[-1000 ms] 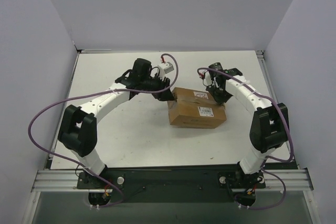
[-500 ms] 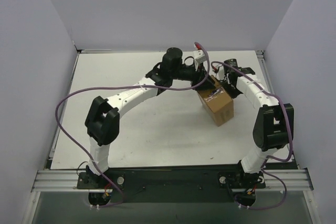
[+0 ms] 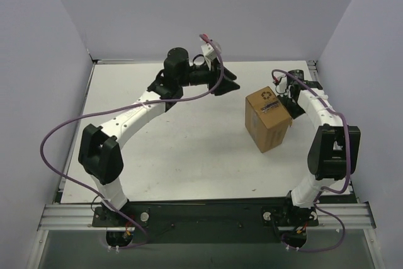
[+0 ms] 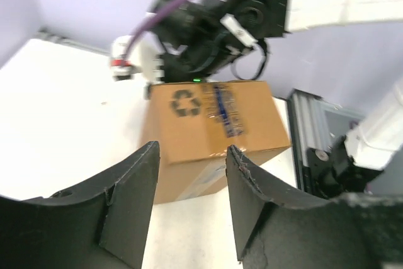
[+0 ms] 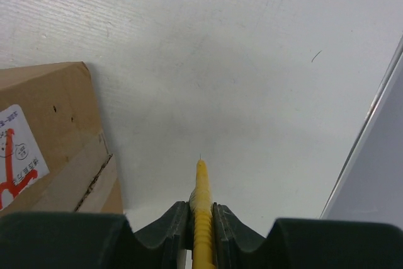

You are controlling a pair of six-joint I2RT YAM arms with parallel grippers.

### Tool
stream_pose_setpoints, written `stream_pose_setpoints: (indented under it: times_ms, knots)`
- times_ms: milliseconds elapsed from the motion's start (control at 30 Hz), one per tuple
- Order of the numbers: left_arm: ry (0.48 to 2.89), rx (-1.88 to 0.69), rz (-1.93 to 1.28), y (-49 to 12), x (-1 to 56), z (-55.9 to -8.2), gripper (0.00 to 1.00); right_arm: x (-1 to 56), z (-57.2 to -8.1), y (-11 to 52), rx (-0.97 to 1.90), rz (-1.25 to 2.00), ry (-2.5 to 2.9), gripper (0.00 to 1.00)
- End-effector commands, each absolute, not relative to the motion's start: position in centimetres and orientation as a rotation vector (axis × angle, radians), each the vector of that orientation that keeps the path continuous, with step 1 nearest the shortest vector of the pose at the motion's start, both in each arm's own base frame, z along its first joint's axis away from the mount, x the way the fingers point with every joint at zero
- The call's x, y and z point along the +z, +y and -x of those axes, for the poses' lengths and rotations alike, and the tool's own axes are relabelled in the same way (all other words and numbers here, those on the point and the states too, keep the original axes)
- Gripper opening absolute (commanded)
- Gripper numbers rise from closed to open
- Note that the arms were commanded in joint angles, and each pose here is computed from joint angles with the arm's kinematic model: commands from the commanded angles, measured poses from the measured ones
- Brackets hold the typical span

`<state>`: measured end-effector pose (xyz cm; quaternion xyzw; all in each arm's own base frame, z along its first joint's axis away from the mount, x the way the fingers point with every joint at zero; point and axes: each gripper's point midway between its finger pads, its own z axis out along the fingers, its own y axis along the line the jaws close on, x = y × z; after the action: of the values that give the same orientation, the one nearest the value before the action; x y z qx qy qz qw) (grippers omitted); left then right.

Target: Unpack the express box

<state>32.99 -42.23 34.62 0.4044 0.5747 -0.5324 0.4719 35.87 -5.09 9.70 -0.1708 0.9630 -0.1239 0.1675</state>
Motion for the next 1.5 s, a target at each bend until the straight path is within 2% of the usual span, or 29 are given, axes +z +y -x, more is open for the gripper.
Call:
stream_pose_setpoints:
  times_ms: [0,167,367,700,867,967,1000,1233,1467]
  knots:
    - [1.445,-1.269,-0.864,-40.8,35.6,-34.6,0.59,11.5,-36.4,-5.1,-0.293,0.464,2.699,0.0]
    - [1.478,-1.346,-0.862,-43.2,33.7,-35.0,0.71,11.1,-36.6,-3.2,-0.13,0.5,2.684,0.0]
    - [1.502,-1.365,-0.905,-44.5,31.8,-34.2,0.78,10.1,-37.4,-0.1,0.048,0.578,2.669,0.0]
    - [1.555,-1.269,-0.891,-41.7,32.2,-33.9,0.79,9.2,-37.1,6.0,0.218,0.669,2.667,0.0]
    - [1.588,-1.234,-0.867,-41.2,32.1,-34.4,0.84,9.6,-36.2,8.9,0.268,0.679,2.662,0.0]
    - [1.618,-1.201,-0.855,-40.9,31.7,-34.6,0.95,9.9,-36.3,10.2,0.289,0.697,2.65,0.0]
    - [1.623,-1.185,-0.859,-40.8,31.4,-34.7,0.96,9.7,-36.4,10.5,0.294,0.708,2.649,0.0]
    - [1.711,-0.992,-0.834,-41.2,29.2,-35.9,0.97,11.5,-37.8,9.4,0.245,0.633,2.609,0.0]
    - [1.684,-1.007,-0.873,-43.6,29.1,-36.3,0.97,11.1,-36.7,7.2,0.253,0.536,2.634,0.0]
